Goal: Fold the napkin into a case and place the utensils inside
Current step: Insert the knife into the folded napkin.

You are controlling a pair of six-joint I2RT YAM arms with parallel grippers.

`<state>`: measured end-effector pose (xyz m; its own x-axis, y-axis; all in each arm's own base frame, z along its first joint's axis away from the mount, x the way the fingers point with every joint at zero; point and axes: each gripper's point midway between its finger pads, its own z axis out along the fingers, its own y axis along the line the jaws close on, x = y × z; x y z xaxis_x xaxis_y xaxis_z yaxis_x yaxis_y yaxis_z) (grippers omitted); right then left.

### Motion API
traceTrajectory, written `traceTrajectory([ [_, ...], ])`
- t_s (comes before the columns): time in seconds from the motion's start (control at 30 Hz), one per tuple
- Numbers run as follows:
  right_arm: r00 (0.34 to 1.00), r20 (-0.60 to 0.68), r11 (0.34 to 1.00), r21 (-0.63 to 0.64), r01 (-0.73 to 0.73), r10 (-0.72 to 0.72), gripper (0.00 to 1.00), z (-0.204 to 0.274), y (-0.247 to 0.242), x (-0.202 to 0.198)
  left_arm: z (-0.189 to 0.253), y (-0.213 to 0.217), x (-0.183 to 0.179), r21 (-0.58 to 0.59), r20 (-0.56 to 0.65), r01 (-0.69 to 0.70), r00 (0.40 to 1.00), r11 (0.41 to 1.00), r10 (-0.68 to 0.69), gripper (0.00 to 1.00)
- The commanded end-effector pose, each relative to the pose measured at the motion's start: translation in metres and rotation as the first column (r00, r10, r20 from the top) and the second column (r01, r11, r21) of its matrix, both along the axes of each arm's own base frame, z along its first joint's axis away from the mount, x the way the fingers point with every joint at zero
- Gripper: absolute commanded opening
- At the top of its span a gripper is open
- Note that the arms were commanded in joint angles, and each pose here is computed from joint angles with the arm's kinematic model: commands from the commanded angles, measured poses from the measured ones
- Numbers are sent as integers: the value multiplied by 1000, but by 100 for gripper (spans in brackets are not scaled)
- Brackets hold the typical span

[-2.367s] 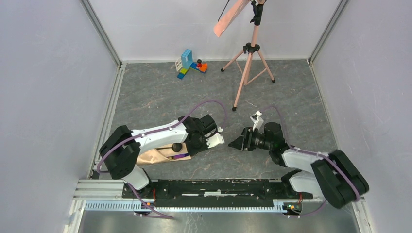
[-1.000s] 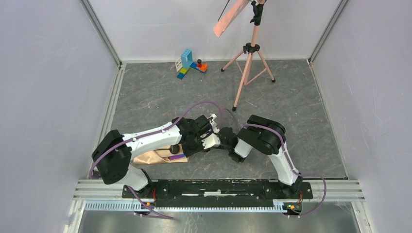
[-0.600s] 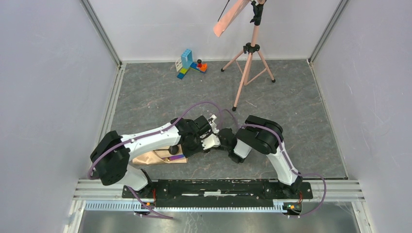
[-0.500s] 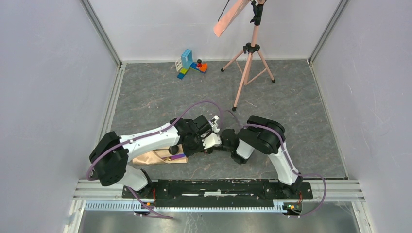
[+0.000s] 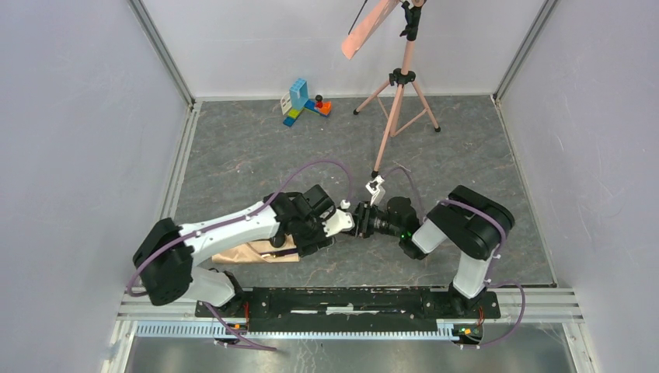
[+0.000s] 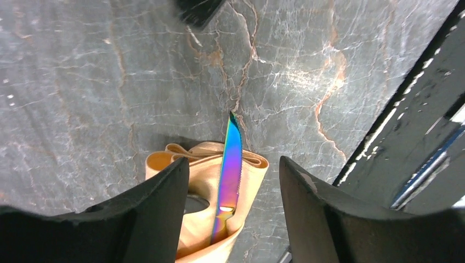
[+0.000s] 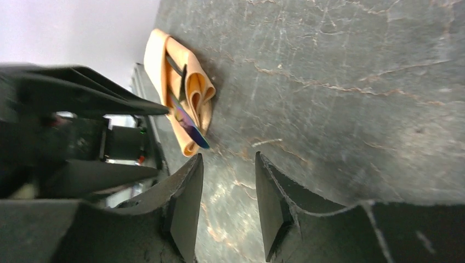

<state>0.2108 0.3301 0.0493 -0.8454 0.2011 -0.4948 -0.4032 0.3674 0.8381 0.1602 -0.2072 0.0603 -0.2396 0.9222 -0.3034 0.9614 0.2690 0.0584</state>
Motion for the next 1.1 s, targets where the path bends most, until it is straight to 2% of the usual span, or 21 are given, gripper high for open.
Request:
traceTrajectory([
  [0.0,980,180,985,-163,-60,90,48,-11,-17,-1,49,-22,15,-245,79,-124,986,962,147,68],
  [0.03,968,221,977,-200,-76,121,48,-12,-18,1,58,-24,19,-301,66,-174,977,938,202,68],
  [0.13,914,355,954,-286,-93,195,52,-6,-20,8,86,-22,27,-479,-37,-347,926,806,376,66],
  [0.2,864,446,941,-328,-87,236,56,1,-22,12,103,-10,35,-562,-88,-458,861,689,501,69],
  [0.23,831,489,934,-344,-96,265,57,5,-19,11,109,2,43,-587,-107,-527,803,615,587,72],
  [0.27,795,529,923,-373,-98,298,58,6,-16,11,112,19,52,-588,-120,-603,724,539,680,76],
  [0.33,752,552,895,-431,-111,359,60,6,-4,8,115,58,68,-569,-162,-743,522,353,837,83],
  [0.4,766,525,890,-435,-133,371,60,9,7,6,112,106,77,-511,-183,-844,291,162,939,86],
  [0.43,784,505,899,-410,-151,362,61,12,12,2,109,127,76,-482,-186,-872,196,85,963,86],
  [0.53,860,409,935,-299,-190,305,63,22,24,-9,99,195,72,-447,-195,-871,-128,-204,972,93],
  [0.63,946,236,964,-200,-177,222,62,17,29,-18,98,244,65,-478,-222,-758,-385,-444,896,100],
  [0.67,957,205,972,-153,-176,205,61,19,31,-21,95,254,64,-476,-243,-719,-445,-506,862,100],
  [0.77,973,128,980,-88,-179,190,59,18,37,-26,67,274,60,-397,-297,-641,-587,-657,753,100],
  [0.87,975,94,976,-98,-194,204,60,12,40,-28,32,292,46,-303,-326,-547,-710,-780,624,100],
  [0.93,972,97,969,-143,-200,214,62,4,41,-27,18,304,39,-310,-311,-501,-749,-808,585,100],
  [1.0,970,76,959,-189,-211,229,64,-6,43,-27,13,312,38,-336,-293,-481,-764,-810,575,100],
  [1.07,968,60,957,-180,-228,242,65,-8,48,-32,10,318,42,-361,-286,-476,-762,-802,581,100],
])
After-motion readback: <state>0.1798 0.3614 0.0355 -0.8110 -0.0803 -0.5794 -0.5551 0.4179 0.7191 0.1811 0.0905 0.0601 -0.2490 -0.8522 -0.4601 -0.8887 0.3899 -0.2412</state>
